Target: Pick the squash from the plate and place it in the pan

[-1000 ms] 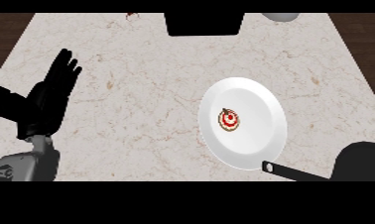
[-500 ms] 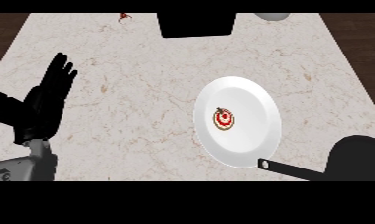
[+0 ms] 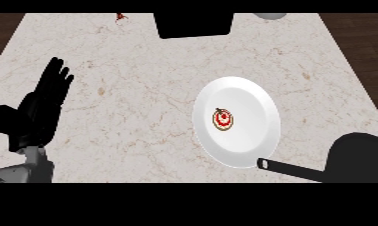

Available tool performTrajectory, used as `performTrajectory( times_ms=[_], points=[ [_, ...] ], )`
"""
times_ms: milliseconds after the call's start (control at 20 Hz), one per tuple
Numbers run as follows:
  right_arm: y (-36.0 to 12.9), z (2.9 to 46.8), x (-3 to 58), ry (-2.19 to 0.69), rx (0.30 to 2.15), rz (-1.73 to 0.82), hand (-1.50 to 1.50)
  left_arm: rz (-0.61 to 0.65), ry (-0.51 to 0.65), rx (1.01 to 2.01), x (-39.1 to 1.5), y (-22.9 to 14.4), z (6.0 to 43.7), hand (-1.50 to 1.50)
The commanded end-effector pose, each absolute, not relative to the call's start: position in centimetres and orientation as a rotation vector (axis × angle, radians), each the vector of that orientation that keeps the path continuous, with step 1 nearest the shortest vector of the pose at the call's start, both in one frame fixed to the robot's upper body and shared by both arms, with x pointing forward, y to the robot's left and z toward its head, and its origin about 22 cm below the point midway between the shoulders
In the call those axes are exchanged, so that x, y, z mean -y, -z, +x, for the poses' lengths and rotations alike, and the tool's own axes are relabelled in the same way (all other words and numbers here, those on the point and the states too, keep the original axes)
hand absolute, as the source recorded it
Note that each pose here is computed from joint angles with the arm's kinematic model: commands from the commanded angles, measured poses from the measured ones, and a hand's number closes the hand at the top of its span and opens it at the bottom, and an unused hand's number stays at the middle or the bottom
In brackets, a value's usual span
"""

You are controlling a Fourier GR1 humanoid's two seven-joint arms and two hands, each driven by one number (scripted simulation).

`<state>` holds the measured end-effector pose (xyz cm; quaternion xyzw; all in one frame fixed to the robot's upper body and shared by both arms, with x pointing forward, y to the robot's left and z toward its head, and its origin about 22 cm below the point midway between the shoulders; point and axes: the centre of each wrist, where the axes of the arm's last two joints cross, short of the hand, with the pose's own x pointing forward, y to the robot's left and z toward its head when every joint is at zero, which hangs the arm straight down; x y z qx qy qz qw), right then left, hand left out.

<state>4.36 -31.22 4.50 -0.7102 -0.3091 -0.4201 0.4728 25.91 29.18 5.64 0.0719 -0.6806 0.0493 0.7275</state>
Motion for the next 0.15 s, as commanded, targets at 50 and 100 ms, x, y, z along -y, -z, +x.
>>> performTrajectory(
  times_ms=[50, 100],
  points=[
    [-4.11, 2.20, 28.35, 1.126, 0.817, -1.699, -1.50, 0.189, -0.119, 1.505, -30.55, -6.38, 25.65, 0.00],
    [-3.81, 1.87, 27.95, 1.147, 0.813, -1.684, -1.50, 0.174, -0.107, 1.508, -30.14, -5.71, 25.83, 0.00]
  ],
)
